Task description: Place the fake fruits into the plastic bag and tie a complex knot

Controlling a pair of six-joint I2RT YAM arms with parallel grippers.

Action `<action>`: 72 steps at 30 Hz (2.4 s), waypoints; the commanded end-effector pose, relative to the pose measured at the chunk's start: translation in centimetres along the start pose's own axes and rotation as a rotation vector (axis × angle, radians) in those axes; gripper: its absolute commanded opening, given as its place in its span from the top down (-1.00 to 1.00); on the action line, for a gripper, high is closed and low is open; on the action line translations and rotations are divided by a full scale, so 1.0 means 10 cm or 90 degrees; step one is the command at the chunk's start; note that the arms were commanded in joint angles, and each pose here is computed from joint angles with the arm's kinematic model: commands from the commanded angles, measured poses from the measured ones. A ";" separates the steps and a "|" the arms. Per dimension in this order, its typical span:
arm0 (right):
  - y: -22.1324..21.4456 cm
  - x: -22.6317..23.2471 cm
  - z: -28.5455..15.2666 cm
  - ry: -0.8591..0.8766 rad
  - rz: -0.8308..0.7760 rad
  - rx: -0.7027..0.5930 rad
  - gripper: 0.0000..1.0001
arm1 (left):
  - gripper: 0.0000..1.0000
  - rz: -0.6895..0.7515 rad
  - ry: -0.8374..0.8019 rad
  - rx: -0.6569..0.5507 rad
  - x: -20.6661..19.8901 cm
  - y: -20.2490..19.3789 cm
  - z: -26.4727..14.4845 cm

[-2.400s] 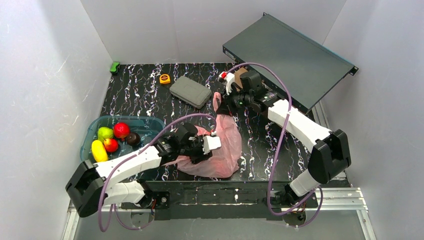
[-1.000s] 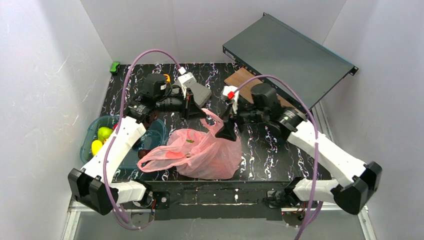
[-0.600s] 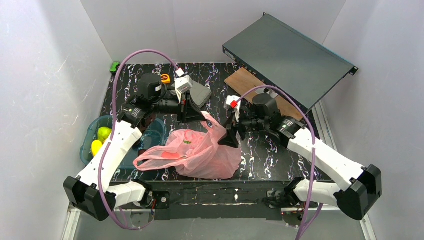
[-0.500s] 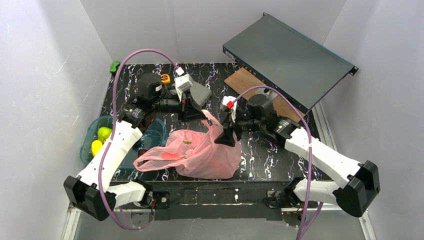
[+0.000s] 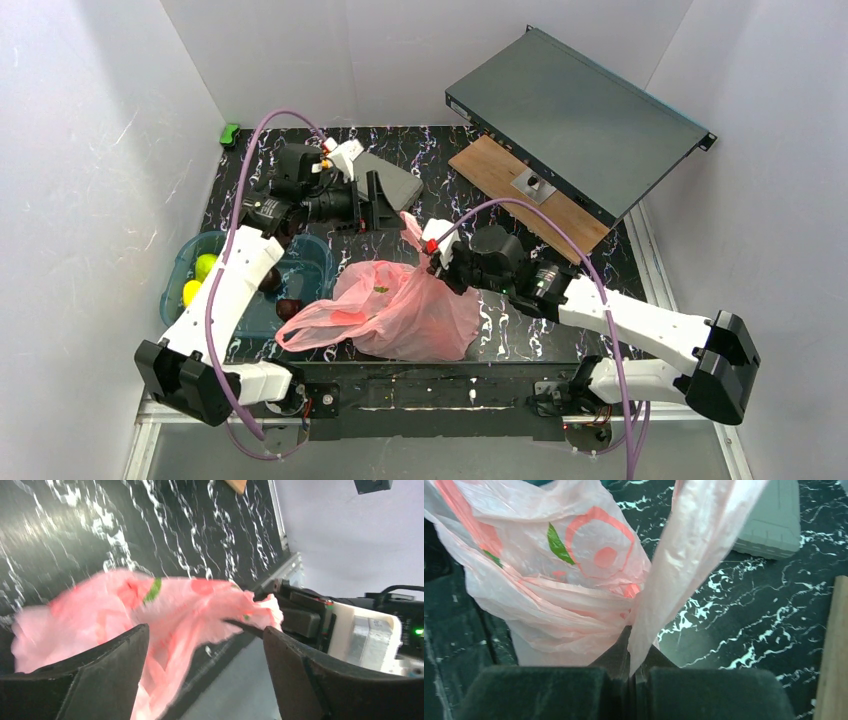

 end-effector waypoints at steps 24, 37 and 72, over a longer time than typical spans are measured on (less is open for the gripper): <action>0.28 0.09 0.19 -0.083 -0.222 -0.018 0.97 | -0.08 -0.372 -0.047 0.162 -0.23 -0.19 -0.09; 0.50 0.27 -0.55 0.219 -0.059 -0.048 -0.97 | 1.00 0.055 -0.250 0.095 -0.44 -0.28 -0.43; -0.23 0.25 0.36 0.384 0.104 0.102 0.97 | 1.00 0.614 -0.086 -0.171 -0.36 -0.08 -0.56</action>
Point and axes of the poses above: each gripper's point midway between its finger pads, its own z axis out along the fingers, its own x axis along the line the jaws close on, y = z × x, the point moved 7 cm from there along -z, back along the fingers, and after that the axes turned 5 degrees about z, right-handed, at the moved point
